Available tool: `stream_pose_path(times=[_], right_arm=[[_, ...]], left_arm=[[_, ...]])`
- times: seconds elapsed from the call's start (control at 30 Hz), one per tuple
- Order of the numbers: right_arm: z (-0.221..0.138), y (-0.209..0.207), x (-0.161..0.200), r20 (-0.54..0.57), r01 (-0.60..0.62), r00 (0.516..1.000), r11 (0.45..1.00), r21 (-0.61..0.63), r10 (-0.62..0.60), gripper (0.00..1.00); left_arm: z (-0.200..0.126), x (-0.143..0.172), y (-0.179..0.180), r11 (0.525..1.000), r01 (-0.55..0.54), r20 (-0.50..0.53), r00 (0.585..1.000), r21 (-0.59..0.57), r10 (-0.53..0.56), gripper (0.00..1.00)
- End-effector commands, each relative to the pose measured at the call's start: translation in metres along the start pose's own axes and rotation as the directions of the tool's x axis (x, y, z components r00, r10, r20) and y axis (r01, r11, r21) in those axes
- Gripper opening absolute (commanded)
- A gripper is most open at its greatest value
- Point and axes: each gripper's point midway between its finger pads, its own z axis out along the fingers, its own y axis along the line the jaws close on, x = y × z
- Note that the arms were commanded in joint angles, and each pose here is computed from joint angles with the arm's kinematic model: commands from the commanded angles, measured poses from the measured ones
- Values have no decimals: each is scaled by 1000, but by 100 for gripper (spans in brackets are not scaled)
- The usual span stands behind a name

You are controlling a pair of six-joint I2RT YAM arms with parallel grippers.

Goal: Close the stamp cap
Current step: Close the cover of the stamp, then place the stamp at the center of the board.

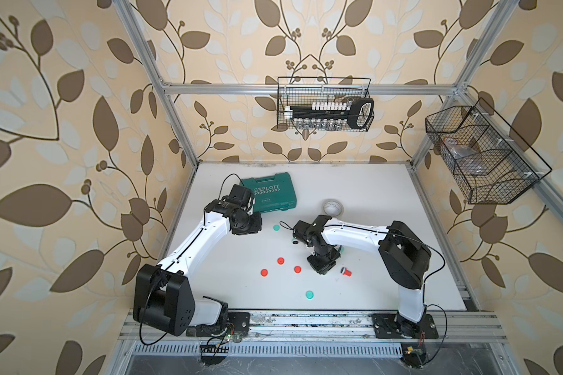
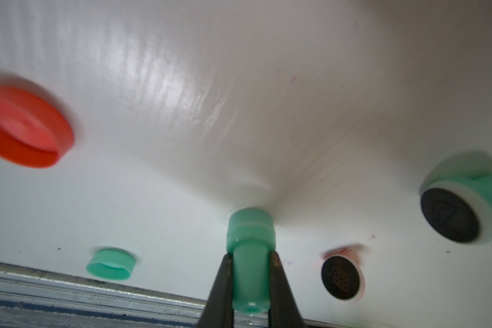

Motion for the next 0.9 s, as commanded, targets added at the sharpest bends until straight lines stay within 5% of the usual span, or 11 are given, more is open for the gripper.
stream_pose_path(times=[0.0, 0.43, 0.87], right_arm=[[74, 2, 5, -96, 5, 995, 999, 36, -2, 6], [-60, -10, -27, 157, -15, 987, 1000, -8, 16, 6], [-84, -97, -20, 195, -184, 961, 979, -83, 197, 7]], left_arm=[[-3, 0, -2, 1000, -17, 5, 1000, 17, 17, 17], [-8, -1, -2, 1000, -20, 26, 999, 20, 19, 17], [-6, -1, -3, 1000, -19, 20, 1000, 20, 19, 17]])
